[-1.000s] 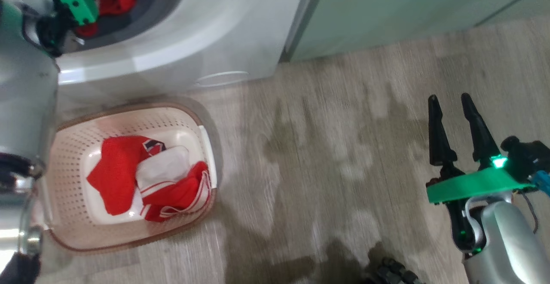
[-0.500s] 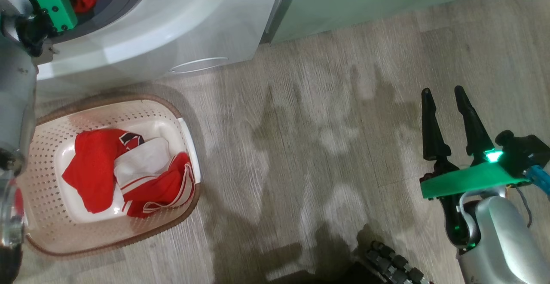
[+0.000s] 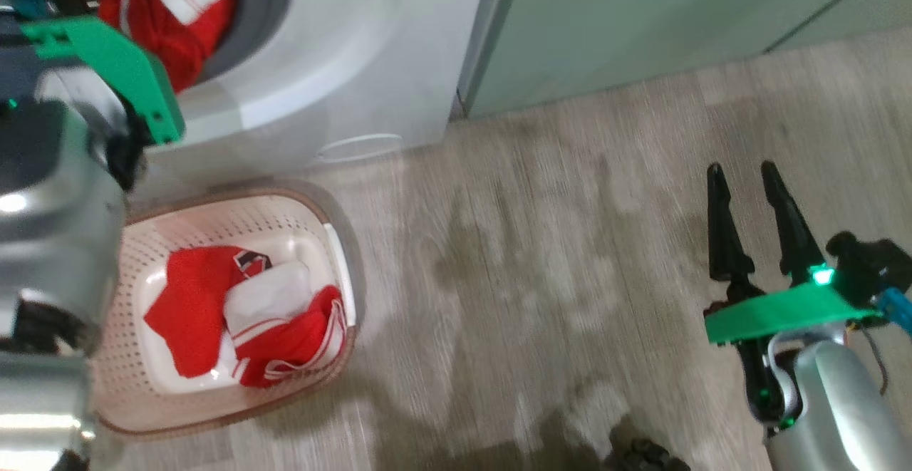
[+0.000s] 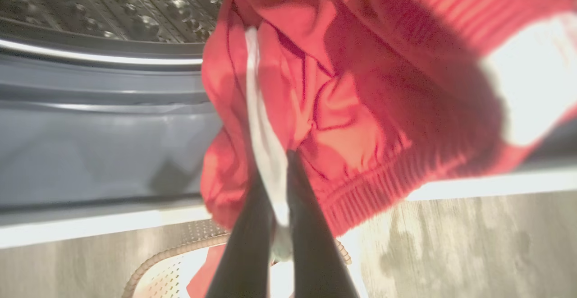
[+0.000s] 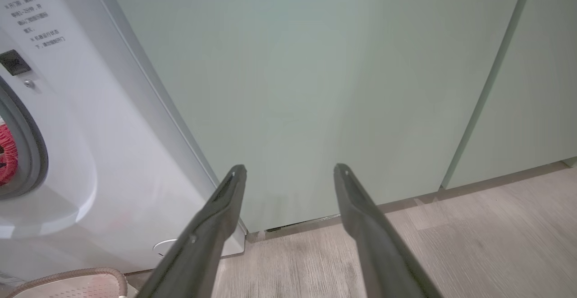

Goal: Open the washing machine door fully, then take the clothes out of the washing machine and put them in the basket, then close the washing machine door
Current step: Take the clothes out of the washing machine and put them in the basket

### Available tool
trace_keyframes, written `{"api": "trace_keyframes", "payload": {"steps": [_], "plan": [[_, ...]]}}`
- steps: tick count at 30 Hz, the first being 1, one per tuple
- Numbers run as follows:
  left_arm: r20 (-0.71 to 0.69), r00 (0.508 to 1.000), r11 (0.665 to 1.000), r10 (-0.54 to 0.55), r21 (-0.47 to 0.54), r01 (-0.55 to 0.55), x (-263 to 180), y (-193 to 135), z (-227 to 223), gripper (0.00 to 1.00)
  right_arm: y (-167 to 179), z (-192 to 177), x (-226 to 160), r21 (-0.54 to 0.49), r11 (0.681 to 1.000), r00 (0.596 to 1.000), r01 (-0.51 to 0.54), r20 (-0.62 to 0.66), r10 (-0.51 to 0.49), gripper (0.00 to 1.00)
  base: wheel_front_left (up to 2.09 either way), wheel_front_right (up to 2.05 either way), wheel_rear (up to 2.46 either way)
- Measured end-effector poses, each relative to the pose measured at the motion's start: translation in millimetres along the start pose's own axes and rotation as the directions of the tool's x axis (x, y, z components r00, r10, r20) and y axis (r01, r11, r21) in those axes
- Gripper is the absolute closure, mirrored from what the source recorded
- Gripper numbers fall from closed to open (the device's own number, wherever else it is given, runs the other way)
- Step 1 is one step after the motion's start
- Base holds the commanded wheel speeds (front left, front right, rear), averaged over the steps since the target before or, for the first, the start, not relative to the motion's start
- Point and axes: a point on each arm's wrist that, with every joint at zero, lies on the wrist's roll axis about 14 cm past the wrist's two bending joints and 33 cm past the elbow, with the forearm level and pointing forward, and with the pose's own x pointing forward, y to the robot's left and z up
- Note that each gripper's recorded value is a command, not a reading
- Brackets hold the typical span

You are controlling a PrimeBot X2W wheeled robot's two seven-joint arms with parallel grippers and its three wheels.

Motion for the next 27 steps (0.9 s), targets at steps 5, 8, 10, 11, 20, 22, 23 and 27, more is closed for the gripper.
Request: {"api": "trace_keyframes", "payload": {"steps": [5, 8, 10, 11, 20, 22, 23, 27], "plan": [[0.065, 0.998, 0.998, 0.006, 0.062, -0.010, -27, -1, -13, 1.00, 10, 4, -13, 0.010, 1.000, 1.000, -0.026, 0.010, 0.026, 0.00, 0.00, 0.00, 0.00], [0.073, 0.997, 0.994, -0.006, 0.108, -0.002, -43, -6, -31, 1.00, 19, 8, -17, 0.015, 0.999, 0.998, -0.052, 0.021, 0.051, 0.00, 0.00, 0.00, 0.00], [0.065, 0.998, 0.992, -0.010, 0.124, 0.001, -54, -9, -46, 1.00, 25, 12, -19, 0.020, 0.997, 0.997, -0.069, 0.030, 0.069, 0.00, 0.00, 0.00, 0.00], [0.058, 0.998, 0.991, -0.012, 0.132, 0.004, -59, -11, -55, 1.00, 28, 13, -20, 0.026, 0.997, 0.996, -0.077, 0.035, 0.077, 0.00, 0.00, 0.00, 0.00], [0.000, 1.000, 0.988, 0.014, 0.154, -0.014, -97, -2, -122, 1.00, 55, 17, -28, 0.036, 0.987, 0.987, -0.154, 0.048, 0.152, 0.00, 0.00, 0.00, 0.00], [-0.014, 1.000, 0.988, 0.018, 0.153, -0.016, -100, -1, -130, 1.00, 56, 17, -28, 0.036, 0.987, 0.986, -0.159, 0.049, 0.157, 0.00, 0.00, 0.00, 0.00], [-0.057, 0.998, 0.988, 0.026, 0.155, -0.017, -105, 2, -148, 1.00, 60, 18, -28, 0.036, 0.985, 0.985, -0.169, 0.052, 0.167, 0.00, 0.00, 0.00, 0.00], [-0.159, 0.987, 0.989, 0.032, 0.145, -0.009, -111, 3, -188, 1.00, 63, 16, -28, 0.043, 0.983, 0.983, -0.177, 0.047, 0.175, 0.00, 0.00, 0.00, 0.00]]}}
